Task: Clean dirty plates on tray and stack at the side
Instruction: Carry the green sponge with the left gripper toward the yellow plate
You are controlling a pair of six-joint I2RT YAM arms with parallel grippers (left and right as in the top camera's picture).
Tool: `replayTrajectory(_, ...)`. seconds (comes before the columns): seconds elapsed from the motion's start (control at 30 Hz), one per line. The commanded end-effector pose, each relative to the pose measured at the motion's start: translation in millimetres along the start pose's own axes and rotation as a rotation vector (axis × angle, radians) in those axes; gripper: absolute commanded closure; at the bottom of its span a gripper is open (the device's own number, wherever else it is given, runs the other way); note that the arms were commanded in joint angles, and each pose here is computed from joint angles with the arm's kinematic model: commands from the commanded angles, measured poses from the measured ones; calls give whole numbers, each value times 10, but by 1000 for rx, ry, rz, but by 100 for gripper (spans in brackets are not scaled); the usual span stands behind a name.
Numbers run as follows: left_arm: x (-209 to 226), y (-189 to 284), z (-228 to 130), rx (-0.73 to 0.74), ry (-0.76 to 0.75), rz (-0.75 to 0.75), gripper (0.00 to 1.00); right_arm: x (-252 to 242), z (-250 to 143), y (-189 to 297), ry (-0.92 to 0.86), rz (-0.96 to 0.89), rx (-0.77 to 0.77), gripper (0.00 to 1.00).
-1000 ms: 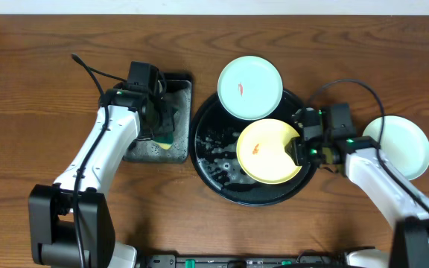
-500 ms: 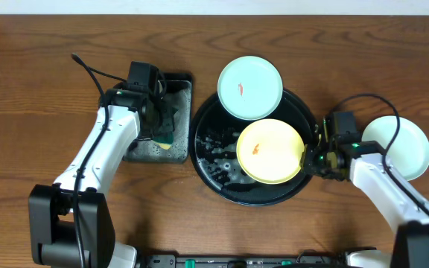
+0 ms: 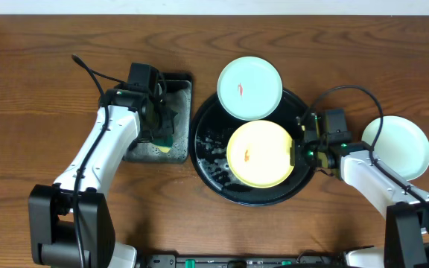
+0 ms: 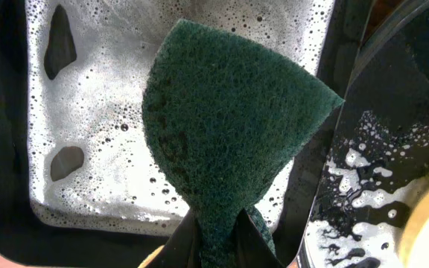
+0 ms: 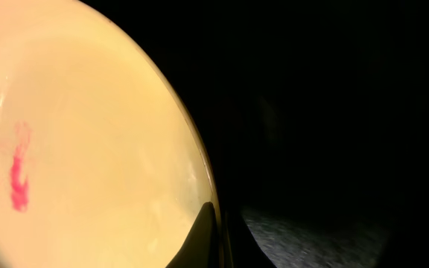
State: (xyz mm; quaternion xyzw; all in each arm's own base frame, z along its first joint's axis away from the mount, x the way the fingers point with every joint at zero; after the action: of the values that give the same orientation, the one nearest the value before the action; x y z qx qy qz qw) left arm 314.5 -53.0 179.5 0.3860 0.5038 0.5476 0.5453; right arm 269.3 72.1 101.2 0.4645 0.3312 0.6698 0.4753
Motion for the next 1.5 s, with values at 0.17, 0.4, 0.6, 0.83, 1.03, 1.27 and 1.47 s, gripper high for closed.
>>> replayTrajectory(0.17,66,-28,9,-12,-12,72,92,31,-46,-32,6,2,24,99)
replayTrajectory(0.4,144,-341,46,-70,-12,150,92,13,-35,-32,1,-24,15,99)
replayTrajectory(0.6,166,-649,38,-27,6,158,92,12,-43,-31,-1,-23,20,99)
replayTrajectory(0.83,200,-990,-26,67,13,171,92,12,-44,-31,-8,-24,20,99)
replayTrajectory(1.03,154,-770,49,49,13,153,93,12,-44,-31,-8,-24,21,99)
replayTrajectory(1.27,94,-350,146,-61,13,121,92,10,-56,-31,-10,-25,28,99)
replayTrajectory(1.47,143,-589,35,-15,13,135,92,9,-60,-31,-11,-26,31,99)
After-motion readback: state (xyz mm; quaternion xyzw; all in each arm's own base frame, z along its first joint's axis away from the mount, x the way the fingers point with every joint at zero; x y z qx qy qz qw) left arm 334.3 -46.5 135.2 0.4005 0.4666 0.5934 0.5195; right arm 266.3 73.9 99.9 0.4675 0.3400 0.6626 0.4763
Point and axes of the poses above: each gripper's point midway between its finger pads, its own y axis back along the fingers, its own x axis along the line the jaws close on, z = x × y, the point moved 10 cm from there along y, back along the fingers, and after that the axes turned 1 degree about -y, right-handed, at the moved point
